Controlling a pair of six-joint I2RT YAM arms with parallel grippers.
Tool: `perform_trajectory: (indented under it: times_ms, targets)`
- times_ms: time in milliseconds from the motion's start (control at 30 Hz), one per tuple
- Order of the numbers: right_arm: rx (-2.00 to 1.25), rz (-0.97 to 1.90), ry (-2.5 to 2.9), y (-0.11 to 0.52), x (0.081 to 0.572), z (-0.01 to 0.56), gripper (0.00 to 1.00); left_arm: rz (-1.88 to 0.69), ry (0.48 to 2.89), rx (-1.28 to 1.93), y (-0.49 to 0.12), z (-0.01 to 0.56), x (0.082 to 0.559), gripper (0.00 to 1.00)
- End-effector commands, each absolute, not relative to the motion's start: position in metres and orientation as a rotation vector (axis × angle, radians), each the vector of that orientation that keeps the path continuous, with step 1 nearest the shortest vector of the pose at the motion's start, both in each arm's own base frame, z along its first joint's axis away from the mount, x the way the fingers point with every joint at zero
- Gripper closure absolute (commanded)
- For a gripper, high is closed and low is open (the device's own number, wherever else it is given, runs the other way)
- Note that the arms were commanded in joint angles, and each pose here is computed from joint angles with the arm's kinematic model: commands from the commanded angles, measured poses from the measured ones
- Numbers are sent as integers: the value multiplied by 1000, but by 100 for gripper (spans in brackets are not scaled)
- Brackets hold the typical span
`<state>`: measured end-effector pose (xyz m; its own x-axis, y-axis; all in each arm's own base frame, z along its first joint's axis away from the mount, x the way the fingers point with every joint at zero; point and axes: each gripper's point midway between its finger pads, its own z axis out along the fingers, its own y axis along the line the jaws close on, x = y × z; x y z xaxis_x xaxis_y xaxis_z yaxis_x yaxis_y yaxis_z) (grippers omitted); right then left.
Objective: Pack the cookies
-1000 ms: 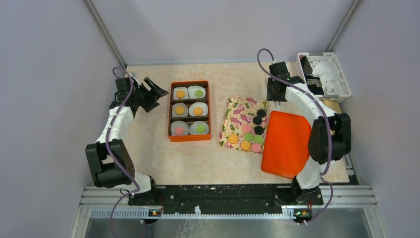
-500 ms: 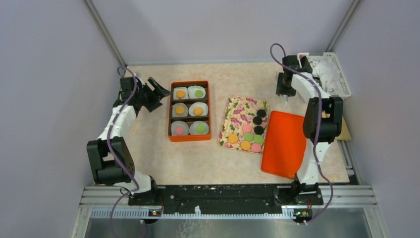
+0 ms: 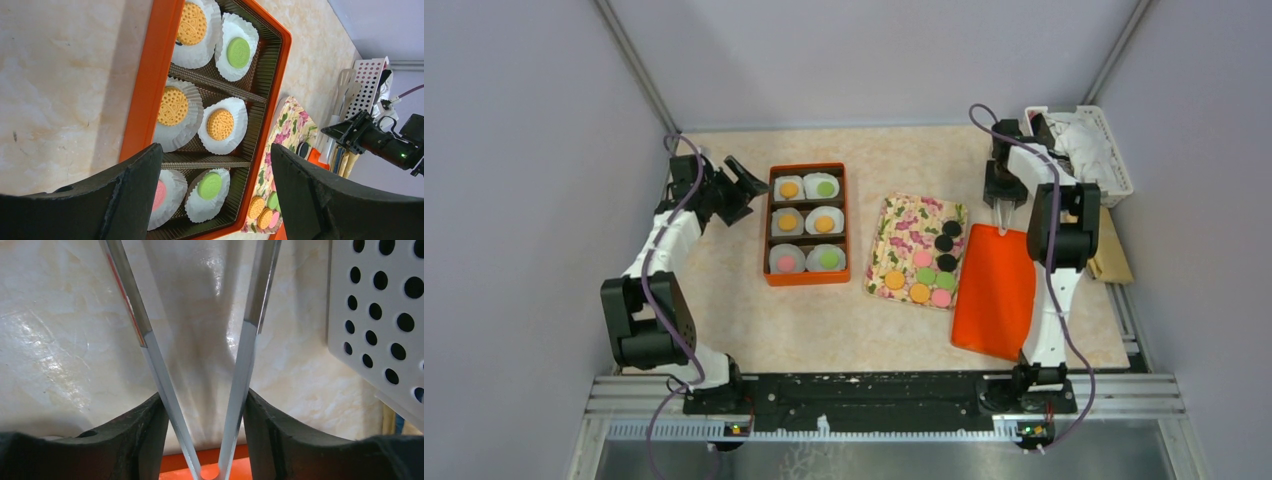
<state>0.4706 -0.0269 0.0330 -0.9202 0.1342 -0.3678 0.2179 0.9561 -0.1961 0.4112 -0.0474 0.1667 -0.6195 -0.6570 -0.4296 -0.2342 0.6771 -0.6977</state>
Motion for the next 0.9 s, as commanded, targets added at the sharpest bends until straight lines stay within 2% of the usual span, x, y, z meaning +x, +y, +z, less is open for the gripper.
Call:
perform_trajectory:
  times_ms: [0,100,200,500,867]
  targets:
    - [276,-378,2721,-38,476,45,43,-796,2140,-642,-50,184,426,15]
    - [275,-352,2675,-36,479,55,37,-792,2141,-639,-51,184,427,15]
    - [268,-347,2646,-37,485,61,37,-790,2141,-636,-51,184,427,15]
    - [261,-316,2655,-33,508,59,52,-779,2148,-634,-50,182,426,15]
    - [107,-398,2656,-44,542,58,55,-782,2160,-647,-51,176,429,15]
